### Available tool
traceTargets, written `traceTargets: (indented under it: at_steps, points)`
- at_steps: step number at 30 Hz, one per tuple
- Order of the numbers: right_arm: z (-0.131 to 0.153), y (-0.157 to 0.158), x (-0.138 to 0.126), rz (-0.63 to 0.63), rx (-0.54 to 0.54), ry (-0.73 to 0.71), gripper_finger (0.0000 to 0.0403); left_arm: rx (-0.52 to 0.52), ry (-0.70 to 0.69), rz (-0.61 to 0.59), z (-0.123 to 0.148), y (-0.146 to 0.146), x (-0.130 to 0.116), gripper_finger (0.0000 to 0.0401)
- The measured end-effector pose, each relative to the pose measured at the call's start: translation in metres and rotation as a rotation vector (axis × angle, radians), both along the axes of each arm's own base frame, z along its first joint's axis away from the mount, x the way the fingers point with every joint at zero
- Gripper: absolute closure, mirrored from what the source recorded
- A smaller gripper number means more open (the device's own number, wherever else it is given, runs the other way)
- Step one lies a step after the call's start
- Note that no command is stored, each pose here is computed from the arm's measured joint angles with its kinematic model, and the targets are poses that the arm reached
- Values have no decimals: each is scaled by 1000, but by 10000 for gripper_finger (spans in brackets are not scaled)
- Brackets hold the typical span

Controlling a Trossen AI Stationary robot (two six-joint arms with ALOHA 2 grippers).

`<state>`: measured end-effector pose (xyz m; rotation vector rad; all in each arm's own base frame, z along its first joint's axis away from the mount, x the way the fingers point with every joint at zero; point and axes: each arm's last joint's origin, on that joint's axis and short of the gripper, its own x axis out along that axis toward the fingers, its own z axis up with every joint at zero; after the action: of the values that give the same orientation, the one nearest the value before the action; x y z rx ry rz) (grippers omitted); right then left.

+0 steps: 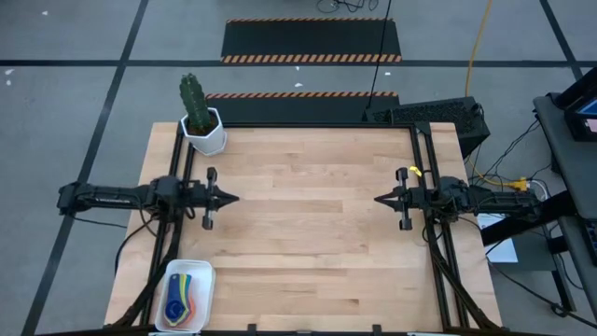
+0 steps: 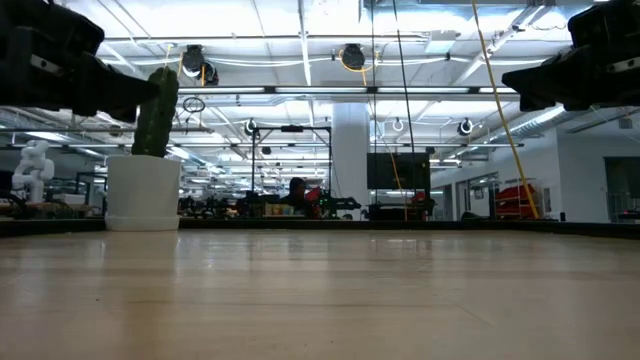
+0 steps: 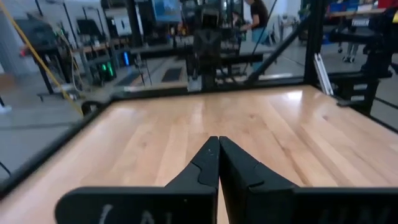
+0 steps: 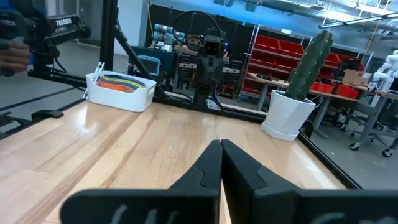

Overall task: Nest measuring cups in basket
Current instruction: Return to Home Position

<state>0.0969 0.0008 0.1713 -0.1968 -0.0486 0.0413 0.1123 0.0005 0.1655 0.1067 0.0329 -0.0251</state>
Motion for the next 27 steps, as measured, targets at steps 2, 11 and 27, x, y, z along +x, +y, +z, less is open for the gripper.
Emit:
traceTargets:
  at_steps: [2, 11, 27]
  points:
    - [0, 0, 0, 0, 0, 0, 403, 7, -24, 4, 2, 1, -2, 394]
    - [0, 0, 0, 0, 0, 0, 403, 8, -39, 78, 2, 7, -14, 392]
    - [0, 0, 0, 0, 0, -1, 403, -24, 31, 154, -4, 13, -11, 382]
